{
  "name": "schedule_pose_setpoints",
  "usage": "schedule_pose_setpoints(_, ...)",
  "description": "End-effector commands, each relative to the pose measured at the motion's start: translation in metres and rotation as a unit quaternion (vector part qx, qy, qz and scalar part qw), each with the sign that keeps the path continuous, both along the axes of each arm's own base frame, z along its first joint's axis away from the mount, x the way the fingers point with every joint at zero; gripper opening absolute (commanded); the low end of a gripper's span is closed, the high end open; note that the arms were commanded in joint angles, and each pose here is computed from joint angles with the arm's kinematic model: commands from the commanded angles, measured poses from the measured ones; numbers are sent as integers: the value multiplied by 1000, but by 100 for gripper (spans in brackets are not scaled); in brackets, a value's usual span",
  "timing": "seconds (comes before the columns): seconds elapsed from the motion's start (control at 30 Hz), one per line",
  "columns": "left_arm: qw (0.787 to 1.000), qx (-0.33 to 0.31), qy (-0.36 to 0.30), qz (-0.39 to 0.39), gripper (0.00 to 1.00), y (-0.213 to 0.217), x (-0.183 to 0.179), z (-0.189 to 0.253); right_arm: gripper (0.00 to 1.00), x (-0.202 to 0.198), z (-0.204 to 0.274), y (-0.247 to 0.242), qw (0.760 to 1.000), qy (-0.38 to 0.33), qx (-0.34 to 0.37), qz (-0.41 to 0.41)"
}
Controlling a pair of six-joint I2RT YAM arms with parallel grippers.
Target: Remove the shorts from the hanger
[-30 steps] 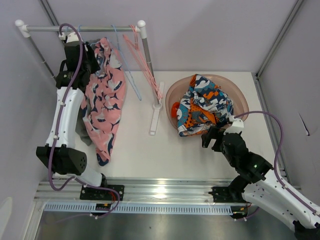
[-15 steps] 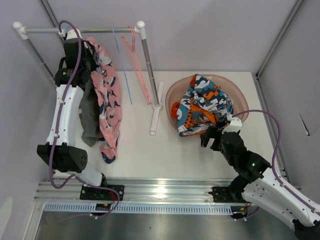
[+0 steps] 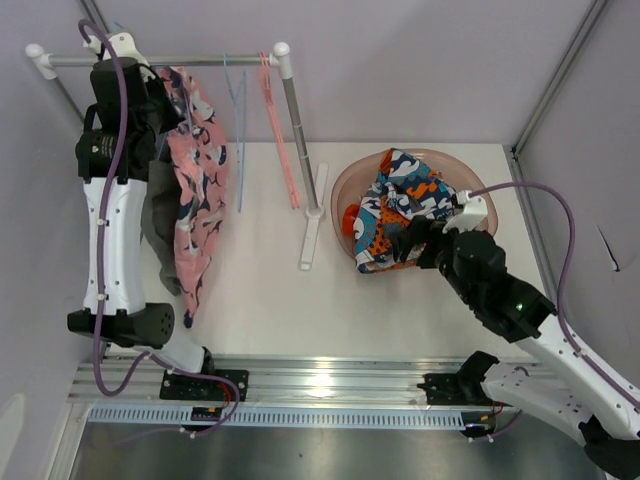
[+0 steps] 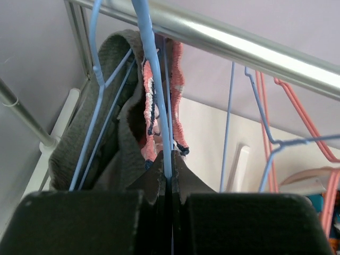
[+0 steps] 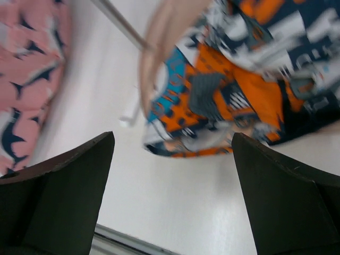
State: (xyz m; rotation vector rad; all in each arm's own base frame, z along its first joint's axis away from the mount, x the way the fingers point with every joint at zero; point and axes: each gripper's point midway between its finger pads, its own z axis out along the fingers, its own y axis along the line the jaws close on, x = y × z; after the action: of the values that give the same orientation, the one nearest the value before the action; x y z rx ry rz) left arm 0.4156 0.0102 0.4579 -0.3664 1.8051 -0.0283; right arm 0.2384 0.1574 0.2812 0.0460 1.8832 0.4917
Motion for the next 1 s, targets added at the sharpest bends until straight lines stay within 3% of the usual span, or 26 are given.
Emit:
schedule_pose_setpoints(0.0,996,-19,-80,-30,0,-16,-32,58,99,-2,72,43,991,-77,44,102)
schedule_pose_setpoints(0.03,996,-21,-82,-33,0,-17,-37,60,99,-17,101,64,979,-100,66,166)
schedule_pose_setpoints(0.13,996,-22,-74,-41,0,-22,-40,52,99,-34,128,117,956,-125,66,259)
schedule_pose_setpoints(0.33,996,-29,-70,-57,0,-29,-51,45,99,-61,177,225,932,-172,20,317)
schedule_pose_setpoints(0.63,995,-31,-57,-70,0,-32,-64,26,99,-67,159,352,927,-135,49,346)
schedule_pose_setpoints(0.97,994,-34,-61,-83,0,-36,-77,24,99,-47,114,413,941,-101,35,322)
